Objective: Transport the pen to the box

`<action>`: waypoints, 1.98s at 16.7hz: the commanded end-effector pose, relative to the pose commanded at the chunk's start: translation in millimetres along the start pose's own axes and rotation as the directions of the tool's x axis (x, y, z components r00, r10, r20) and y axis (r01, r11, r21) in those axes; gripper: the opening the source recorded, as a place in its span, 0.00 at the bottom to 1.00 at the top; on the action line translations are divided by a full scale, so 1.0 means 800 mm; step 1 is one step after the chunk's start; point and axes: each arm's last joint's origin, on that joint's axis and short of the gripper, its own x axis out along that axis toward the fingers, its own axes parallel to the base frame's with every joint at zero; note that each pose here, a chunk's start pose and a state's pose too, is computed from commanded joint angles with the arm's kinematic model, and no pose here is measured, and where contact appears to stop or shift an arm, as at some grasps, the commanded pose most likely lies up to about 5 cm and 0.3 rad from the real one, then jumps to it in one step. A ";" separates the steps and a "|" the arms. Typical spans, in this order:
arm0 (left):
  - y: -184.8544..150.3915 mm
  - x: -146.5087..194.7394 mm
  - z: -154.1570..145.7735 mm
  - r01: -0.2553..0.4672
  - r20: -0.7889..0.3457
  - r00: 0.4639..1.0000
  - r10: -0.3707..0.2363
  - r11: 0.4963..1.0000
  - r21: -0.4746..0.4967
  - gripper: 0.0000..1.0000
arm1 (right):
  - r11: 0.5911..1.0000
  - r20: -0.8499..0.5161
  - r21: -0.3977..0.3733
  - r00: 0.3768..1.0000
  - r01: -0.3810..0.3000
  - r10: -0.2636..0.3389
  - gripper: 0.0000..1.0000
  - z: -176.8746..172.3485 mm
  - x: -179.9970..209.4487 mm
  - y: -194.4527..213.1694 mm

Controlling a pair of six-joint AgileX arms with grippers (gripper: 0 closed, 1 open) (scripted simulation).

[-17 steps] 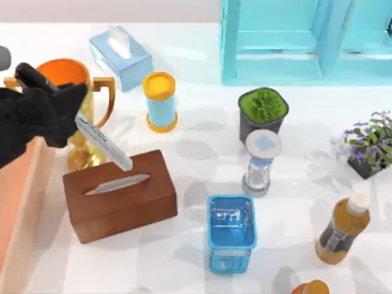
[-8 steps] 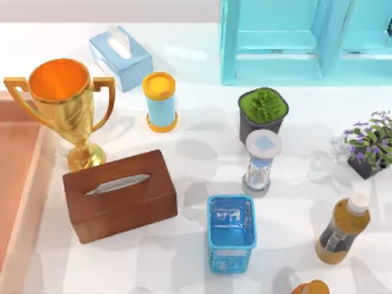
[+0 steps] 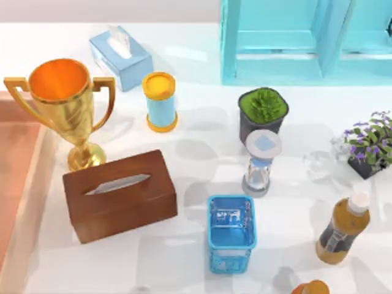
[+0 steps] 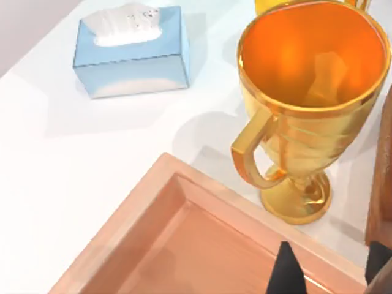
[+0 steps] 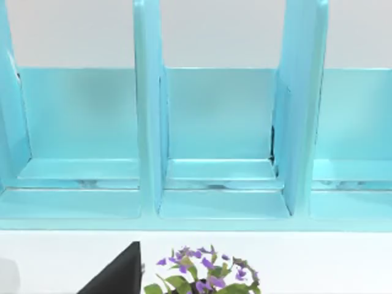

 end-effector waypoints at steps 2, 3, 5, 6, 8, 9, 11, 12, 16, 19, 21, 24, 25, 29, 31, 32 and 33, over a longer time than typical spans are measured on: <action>0.011 -0.004 -0.018 0.064 0.047 0.997 -0.066 0.997 0.043 0.00 | 1.000 0.000 0.000 1.000 0.000 0.000 1.00 0.000 0.000 0.000; 0.015 -0.004 -0.027 0.091 0.071 0.993 -0.095 0.994 0.055 0.00 | 1.000 0.000 0.000 1.000 0.000 0.000 1.00 0.000 0.000 0.000; 0.022 -0.003 -0.044 0.137 0.121 0.982 -0.144 0.989 0.063 0.00 | 1.000 0.000 0.000 1.000 0.000 0.000 1.00 0.000 0.000 0.000; 0.024 -0.002 -0.052 0.156 0.145 0.976 -0.163 0.986 0.061 0.00 | 1.000 0.000 0.000 1.000 0.000 0.000 1.00 0.000 0.000 0.000; 0.028 0.001 -0.064 0.188 0.189 0.963 -0.194 0.981 0.050 0.00 | 1.000 0.000 0.000 1.000 0.000 0.000 1.00 0.000 0.000 0.000; 0.029 0.002 -0.069 0.201 0.207 0.957 -0.205 0.979 0.043 0.00 | 1.000 0.000 0.000 1.000 0.000 0.000 1.00 0.000 0.000 0.000; 0.031 0.005 -0.074 0.217 0.227 0.949 -0.219 0.976 0.034 0.00 | 1.000 0.000 0.000 1.000 0.000 0.000 1.00 0.000 0.000 0.000; 0.031 0.006 -0.075 0.219 0.229 0.948 -0.221 0.975 0.033 0.00 | 1.000 0.000 0.000 1.000 0.000 0.000 1.00 0.000 0.000 0.000; 0.046 0.009 -0.078 0.204 0.219 0.952 -0.213 0.977 0.063 0.00 | 1.000 0.000 0.000 1.000 0.000 0.000 1.00 0.000 0.000 0.000; 0.042 0.018 -0.079 0.212 0.218 0.951 -0.219 0.976 0.054 0.00 | 1.000 0.000 0.000 1.000 0.000 0.000 1.00 0.000 0.000 0.000; 0.038 0.028 -0.084 0.211 0.218 0.951 -0.218 0.976 0.053 0.00 | 1.000 0.000 0.000 1.000 0.000 0.000 1.00 0.000 0.000 0.000; 0.033 0.041 -0.089 0.209 0.220 0.951 -0.215 0.977 0.051 0.00 | 1.000 0.000 0.000 1.000 0.000 0.000 1.00 0.000 0.000 0.000; 0.031 0.045 -0.091 0.209 0.220 0.951 -0.215 0.977 0.049 0.00 | 1.000 0.000 0.000 1.000 0.000 0.000 1.00 0.000 0.000 0.000; 0.023 0.062 -0.098 0.209 0.221 0.951 -0.214 0.977 0.048 0.00 | 1.000 0.000 0.000 1.000 0.000 0.000 1.00 0.000 0.000 0.000; 0.018 0.073 -0.104 0.212 0.223 0.951 -0.216 0.976 0.043 0.00 | 1.000 0.000 0.000 1.000 0.000 0.000 1.00 0.000 0.000 0.000; 0.015 0.077 -0.105 0.216 0.227 0.949 -0.219 0.976 0.036 0.00 | 1.000 0.000 0.000 1.000 0.000 0.000 1.00 0.000 0.000 0.000; 0.014 0.079 -0.105 0.219 0.229 0.948 -0.221 0.975 0.033 0.00 | 1.000 0.000 0.000 1.000 0.000 0.000 1.00 0.000 0.000 0.000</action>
